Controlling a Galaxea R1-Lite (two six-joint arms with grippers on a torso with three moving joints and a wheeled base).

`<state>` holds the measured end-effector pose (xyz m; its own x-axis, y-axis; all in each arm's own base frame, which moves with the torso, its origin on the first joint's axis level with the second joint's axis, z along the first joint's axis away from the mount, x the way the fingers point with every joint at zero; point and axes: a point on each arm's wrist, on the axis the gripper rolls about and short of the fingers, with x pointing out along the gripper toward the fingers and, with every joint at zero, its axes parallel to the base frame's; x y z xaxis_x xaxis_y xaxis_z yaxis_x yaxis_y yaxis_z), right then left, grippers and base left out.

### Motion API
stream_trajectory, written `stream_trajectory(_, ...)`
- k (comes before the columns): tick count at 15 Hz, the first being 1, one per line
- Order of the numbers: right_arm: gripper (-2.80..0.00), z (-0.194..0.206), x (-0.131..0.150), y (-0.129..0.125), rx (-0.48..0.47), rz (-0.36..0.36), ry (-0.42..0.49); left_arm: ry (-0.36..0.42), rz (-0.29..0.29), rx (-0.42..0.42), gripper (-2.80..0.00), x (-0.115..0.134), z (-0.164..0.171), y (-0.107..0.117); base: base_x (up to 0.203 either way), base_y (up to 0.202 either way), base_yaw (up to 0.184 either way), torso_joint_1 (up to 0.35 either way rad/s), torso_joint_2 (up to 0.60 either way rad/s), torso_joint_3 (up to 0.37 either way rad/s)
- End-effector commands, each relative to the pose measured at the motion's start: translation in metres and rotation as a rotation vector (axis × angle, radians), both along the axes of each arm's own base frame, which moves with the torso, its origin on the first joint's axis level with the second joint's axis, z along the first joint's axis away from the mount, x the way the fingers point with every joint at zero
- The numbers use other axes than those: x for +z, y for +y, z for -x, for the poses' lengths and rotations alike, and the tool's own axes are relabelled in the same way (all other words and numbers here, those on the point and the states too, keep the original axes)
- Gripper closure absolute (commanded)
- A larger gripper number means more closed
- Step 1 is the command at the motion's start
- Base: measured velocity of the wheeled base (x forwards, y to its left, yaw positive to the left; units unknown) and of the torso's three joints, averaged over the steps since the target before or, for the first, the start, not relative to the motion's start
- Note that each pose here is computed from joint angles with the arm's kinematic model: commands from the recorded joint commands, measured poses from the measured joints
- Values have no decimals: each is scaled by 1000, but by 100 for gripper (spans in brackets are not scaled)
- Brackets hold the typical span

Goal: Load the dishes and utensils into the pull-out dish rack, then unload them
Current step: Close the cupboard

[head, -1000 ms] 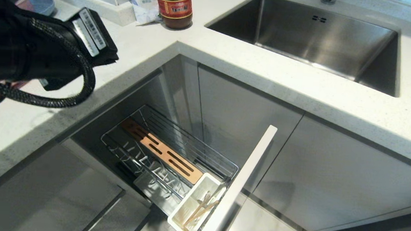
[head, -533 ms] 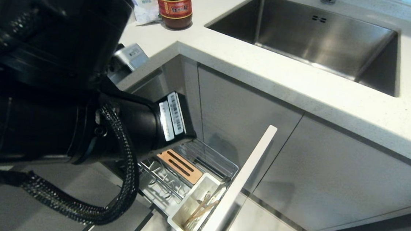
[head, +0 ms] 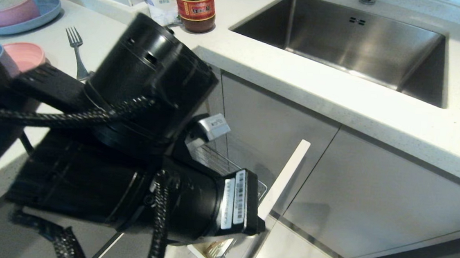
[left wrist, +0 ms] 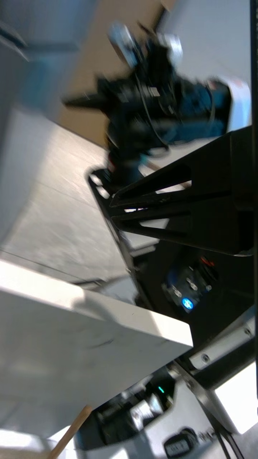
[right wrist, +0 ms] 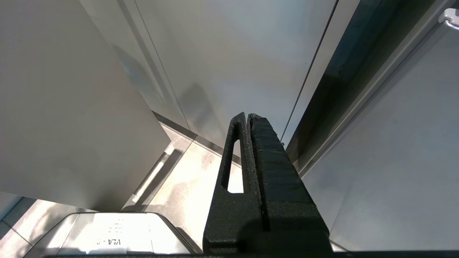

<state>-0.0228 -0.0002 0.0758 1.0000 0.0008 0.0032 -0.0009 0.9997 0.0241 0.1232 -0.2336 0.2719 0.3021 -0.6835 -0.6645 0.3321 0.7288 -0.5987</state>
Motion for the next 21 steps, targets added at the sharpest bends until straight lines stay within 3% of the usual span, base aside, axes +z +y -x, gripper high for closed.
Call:
stream_trajectory(1, 0, 0, -1, 0, 0, 0, -3, 49, -102, -44, 0, -30, 1, -23, 0, 0, 0, 0, 0, 0)
stream_trajectory(4, 0, 0, 0, 0, -1, 0, -3, 55, -184, -45, 0, -53, 1, -38, 0, 0, 0, 0, 0, 0)
stream_trajectory(8, 0, 0, -1, 0, 1, 0, -3, 17, -209, -5, 0, -55, 0, -39, 0, 0, 0, 0, 0, 0)
stream_trajectory(13, 0, 0, -1, 0, -1, 0, -3, -94, -270, 112, 0, -55, -4, -37, 0, 0, 0, 0, 0, 0)
stream_trajectory(21, 0, 0, 0, 0, -1, 0, -3, -163, -315, 199, 0, -54, -20, -29, 0, 0, 0, 0, 0, 0)
